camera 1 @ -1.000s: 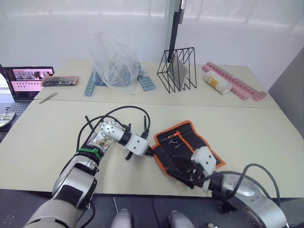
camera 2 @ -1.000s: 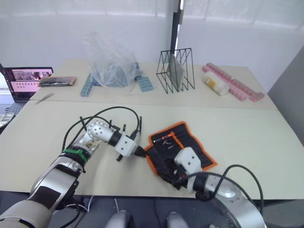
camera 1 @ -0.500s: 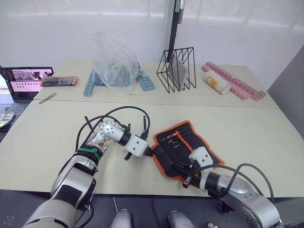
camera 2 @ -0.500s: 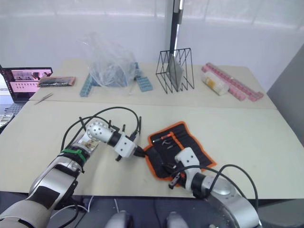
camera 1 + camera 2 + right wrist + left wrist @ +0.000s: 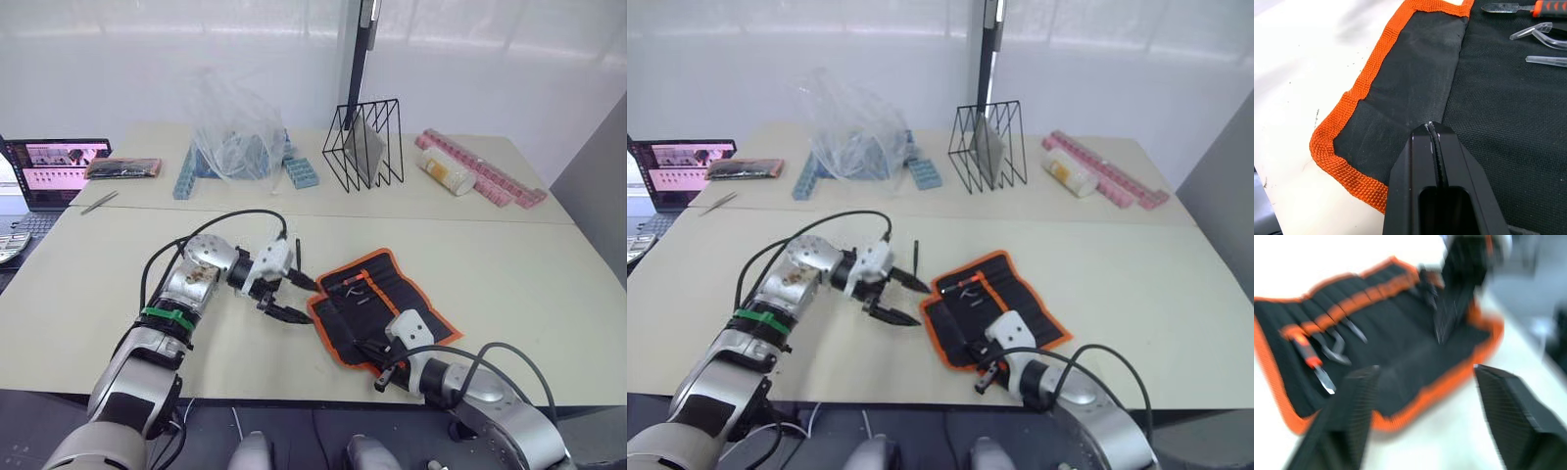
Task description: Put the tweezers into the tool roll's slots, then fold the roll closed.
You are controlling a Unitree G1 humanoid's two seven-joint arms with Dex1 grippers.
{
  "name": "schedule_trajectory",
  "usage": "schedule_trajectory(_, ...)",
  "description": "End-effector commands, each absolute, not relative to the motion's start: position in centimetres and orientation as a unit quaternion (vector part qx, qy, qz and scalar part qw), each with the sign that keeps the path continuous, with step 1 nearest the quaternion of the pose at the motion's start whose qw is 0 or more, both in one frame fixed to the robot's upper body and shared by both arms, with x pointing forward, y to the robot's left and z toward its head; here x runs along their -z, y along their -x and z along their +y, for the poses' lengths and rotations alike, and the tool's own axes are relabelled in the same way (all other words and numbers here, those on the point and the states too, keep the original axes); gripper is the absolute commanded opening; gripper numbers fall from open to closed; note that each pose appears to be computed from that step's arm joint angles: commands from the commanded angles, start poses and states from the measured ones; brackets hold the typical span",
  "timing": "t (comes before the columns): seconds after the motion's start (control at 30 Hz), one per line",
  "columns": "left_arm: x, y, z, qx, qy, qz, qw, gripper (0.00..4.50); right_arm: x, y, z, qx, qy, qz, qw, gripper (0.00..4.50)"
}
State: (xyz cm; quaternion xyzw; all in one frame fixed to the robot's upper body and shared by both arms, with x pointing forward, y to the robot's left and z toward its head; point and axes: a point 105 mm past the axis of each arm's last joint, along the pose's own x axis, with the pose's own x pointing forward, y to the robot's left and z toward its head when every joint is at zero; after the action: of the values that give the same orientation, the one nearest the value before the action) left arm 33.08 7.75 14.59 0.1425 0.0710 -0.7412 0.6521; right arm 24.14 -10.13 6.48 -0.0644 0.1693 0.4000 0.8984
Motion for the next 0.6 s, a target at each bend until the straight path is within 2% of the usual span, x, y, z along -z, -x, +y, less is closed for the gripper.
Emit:
schedule_trajectory(0.03, -16.0, -33.6, 6.5, 0.721, -0.106, 0.063, 0.682, 2.62, -4.5, -23.7, -10.6, -0.396, 0.071, 0.212, 0.891, 0.00)
schedule_trajectory(0.27, -13.5, -34.5, 4.4, 0.667, -0.103, 0.084, 0.733, 0.22, -4.4, -23.4, -10.6, -0.403, 0.073, 0.213, 0.887, 0.00)
schedule_trajectory(0.3, -13.0, -34.5, 4.3, 0.662, -0.108, 0.088, 0.736, 0.03, -4.4, -23.4, -10.6, -0.403, 0.074, 0.213, 0.887, 0.00)
schedule_trajectory(0.5, -7.4, -33.5, 4.6, 0.645, -0.195, 0.134, 0.726, 0.03, -5.8, -23.6, -10.4, -0.418, 0.073, 0.191, 0.885, 0.00)
schedule_trajectory(0.6, -5.8, -33.5, 4.8, 0.636, -0.216, 0.142, 0.727, 0.03, -7.5, -24.1, -9.9, -0.434, 0.065, 0.161, 0.884, 0.00)
